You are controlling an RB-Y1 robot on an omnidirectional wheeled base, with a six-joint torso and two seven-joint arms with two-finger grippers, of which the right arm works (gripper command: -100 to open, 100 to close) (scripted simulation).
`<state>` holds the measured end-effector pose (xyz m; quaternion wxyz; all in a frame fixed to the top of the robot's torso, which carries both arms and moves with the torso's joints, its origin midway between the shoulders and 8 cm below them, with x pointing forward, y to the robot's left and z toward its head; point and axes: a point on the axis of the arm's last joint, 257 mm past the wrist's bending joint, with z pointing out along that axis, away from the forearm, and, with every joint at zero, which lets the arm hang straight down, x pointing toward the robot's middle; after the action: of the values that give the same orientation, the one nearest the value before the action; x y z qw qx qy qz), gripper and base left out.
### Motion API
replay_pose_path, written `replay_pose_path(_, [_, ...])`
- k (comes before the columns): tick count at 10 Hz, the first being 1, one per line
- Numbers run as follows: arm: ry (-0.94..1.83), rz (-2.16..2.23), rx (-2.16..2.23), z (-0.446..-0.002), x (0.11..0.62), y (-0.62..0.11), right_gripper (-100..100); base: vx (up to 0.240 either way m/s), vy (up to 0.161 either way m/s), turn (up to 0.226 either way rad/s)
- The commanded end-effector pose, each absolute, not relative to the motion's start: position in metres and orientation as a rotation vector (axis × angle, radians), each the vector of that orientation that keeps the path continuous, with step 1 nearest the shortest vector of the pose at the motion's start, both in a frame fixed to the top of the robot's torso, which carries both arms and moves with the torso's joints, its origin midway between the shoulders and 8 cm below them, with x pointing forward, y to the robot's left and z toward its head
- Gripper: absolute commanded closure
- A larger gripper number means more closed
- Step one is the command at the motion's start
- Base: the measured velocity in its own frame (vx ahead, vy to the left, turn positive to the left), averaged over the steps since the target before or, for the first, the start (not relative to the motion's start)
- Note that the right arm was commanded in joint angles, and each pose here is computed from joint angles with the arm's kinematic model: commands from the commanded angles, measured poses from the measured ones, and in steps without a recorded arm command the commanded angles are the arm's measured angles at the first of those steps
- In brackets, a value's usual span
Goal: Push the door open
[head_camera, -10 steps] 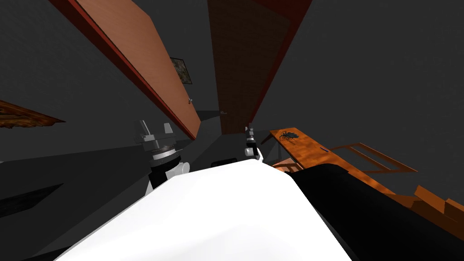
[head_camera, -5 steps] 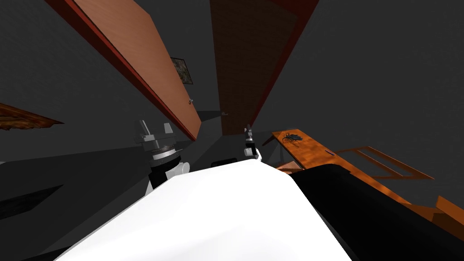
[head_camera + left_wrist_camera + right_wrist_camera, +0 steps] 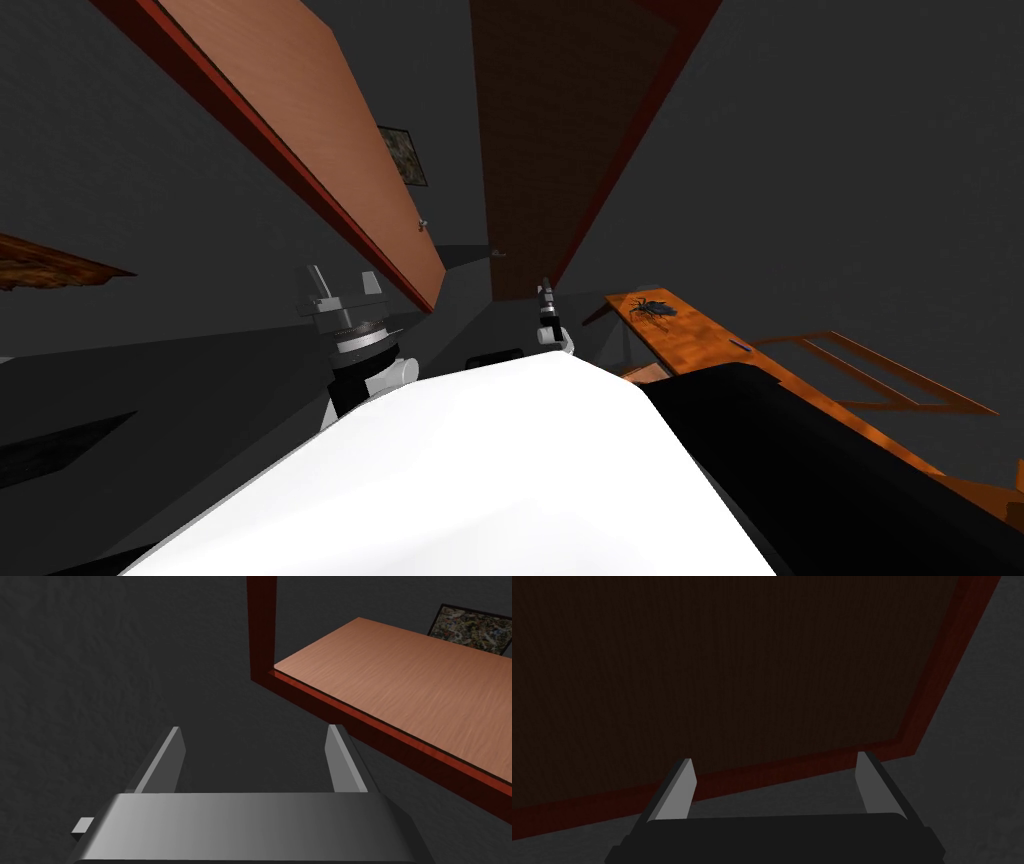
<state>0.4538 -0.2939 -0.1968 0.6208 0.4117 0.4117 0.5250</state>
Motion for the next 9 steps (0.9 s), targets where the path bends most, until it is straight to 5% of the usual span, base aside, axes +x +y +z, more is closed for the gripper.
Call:
replay_pose_path(1, [0.959, 1.199, 0.955, -0.207, 0.456, -0.296, -100, 0.098, 0.021, 0.022])
replay_pose_path(9, [1.015, 1.169, 1.01, -0.256, 0.466, -0.294, -100, 0.1, 0.021, 0.019])
